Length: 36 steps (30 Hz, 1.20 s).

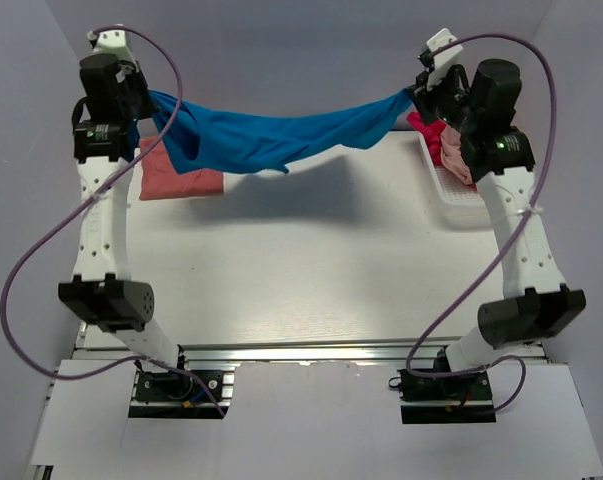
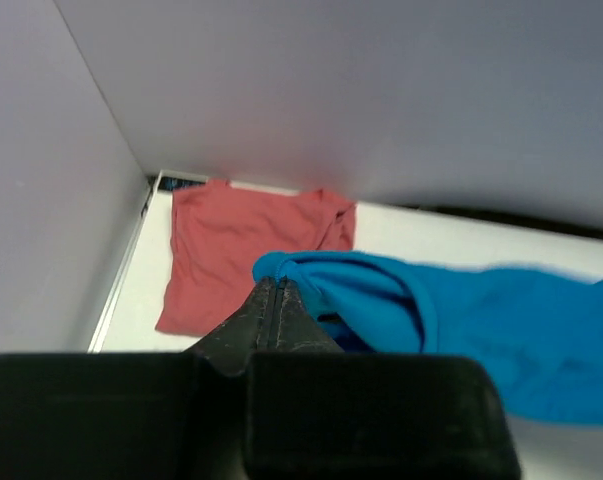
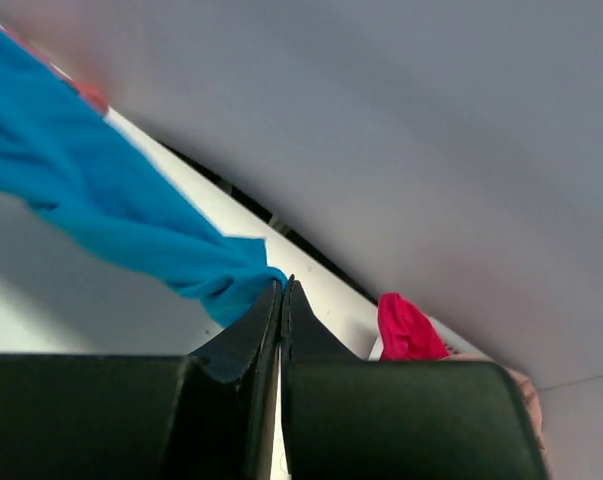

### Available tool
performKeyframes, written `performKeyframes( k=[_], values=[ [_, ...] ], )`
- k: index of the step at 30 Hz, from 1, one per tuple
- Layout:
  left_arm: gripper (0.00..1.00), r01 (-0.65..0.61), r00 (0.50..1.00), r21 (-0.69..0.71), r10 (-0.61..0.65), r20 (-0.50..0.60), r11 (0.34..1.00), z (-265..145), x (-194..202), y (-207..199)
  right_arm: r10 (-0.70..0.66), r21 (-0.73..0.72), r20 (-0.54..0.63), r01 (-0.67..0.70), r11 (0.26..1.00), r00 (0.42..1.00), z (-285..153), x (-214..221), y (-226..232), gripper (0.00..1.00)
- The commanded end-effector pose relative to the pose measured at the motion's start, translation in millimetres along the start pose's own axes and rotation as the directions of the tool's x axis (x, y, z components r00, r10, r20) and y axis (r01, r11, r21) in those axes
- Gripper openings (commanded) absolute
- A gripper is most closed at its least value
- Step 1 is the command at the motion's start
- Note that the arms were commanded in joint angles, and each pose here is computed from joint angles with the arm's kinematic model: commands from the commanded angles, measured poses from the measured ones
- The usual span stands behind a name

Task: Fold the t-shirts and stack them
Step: Flatten out the tshirt

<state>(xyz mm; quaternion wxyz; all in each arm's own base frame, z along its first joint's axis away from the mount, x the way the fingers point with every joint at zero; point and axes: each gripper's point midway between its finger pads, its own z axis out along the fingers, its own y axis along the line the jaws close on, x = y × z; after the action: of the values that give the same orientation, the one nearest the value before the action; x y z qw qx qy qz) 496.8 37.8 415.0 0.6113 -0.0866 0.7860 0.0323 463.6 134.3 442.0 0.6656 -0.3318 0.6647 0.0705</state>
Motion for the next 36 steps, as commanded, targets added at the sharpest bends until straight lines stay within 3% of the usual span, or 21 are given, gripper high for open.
performKeyframes(
  k=[1,9,13,14,17,18,21,24,26,28,31,32,34,36],
  values=[
    [0.0,0.038,0.982,0.05,-0.047,0.181,0.998,-69.6,-61.1,-1.2,-0.012,0.011,0.109,0.011,1.0,0.994,-29.1,-34.9,4.7,0.0],
    [0.01,0.013,0.973,0.048,-0.024,0.229,0.999,-117.6,-61.3,5.2,-0.042,0.022,0.146,0.039,0.999,0.988,-78.2,-38.8,26.3,0.0],
    [0.03,0.009,0.974,0.053,-0.02,0.227,0.999,-119.2,-55.4,5.3,-0.043,0.011,0.159,0.042,0.999,0.986,-87.8,-45.8,30.8,0.0],
    [0.14,0.009,0.978,0.051,-0.019,0.206,0.999,-109.6,-44.3,5.1,-0.042,0.01,0.158,0.041,0.999,0.987,-85.7,-44.9,30.2,0.0],
    [0.83,-0.007,0.988,0.067,-0.004,0.158,0.998,-73.1,-24.1,-0.6,-0.029,0.012,0.14,0.027,1.0,0.99,-71.2,-38.0,24.7,0.0],
    [0.98,-0.013,0.997,0.059,0.008,0.08,0.998,-47.1,-1.4,-1.2,-0.023,0.014,0.133,0.021,1.0,0.991,-66.9,-34.8,23.4,0.0],
    [0.98,-0.013,1.0,0.076,0.012,0.006,0.997,-29.3,10.5,-6.4,0.007,-0.006,0.109,-0.007,1.0,0.994,-51.6,-20.7,24.3,0.0],
    [0.98,-0.004,1.0,0.228,0.008,-0.017,0.974,-42.4,25.5,-31.7,0.023,-0.023,0.096,-0.021,1.0,0.995,-45.8,-10.2,29.0,0.0],
    [0.98,-0.031,0.999,0.346,0.018,0.042,0.938,-82.2,15.4,-48.3,0.019,-0.026,0.092,-0.017,1.0,0.996,-42.3,-5.8,30.3,0.0],
    [0.98,-0.05,0.999,0.426,0.045,0.022,0.903,-110.1,30.4,-58.0,0.022,-0.033,0.074,-0.02,0.999,0.997,-37.7,4.2,32.2,0.0],
    [0.98,-0.042,0.986,0.596,0.13,-0.105,0.802,-144.5,77.2,-79.5,0.027,-0.045,0.042,-0.025,0.999,0.999,-27.7,21.3,36.6,0.0],
    [0.97,-0.035,0.98,0.69,0.162,-0.119,0.723,-164.8,89.0,-93.7,0.028,-0.045,0.041,-0.026,0.999,0.999,-23.7,25.9,36.7,0.0],
    [0.93,0.039,0.949,0.766,0.216,-0.23,0.642,-188.4,130.6,-106.3,0.036,-0.056,0.018,-0.035,0.998,0.999,-14.4,43.6,41.4,0.0],
    [0.94,0.039,0.946,0.818,0.242,-0.215,0.574,-210.8,142.3,-123.4,0.036,-0.05,0.011,-0.035,0.998,0.999,-5.2,54.4,42.0,0.0]
  ],
)
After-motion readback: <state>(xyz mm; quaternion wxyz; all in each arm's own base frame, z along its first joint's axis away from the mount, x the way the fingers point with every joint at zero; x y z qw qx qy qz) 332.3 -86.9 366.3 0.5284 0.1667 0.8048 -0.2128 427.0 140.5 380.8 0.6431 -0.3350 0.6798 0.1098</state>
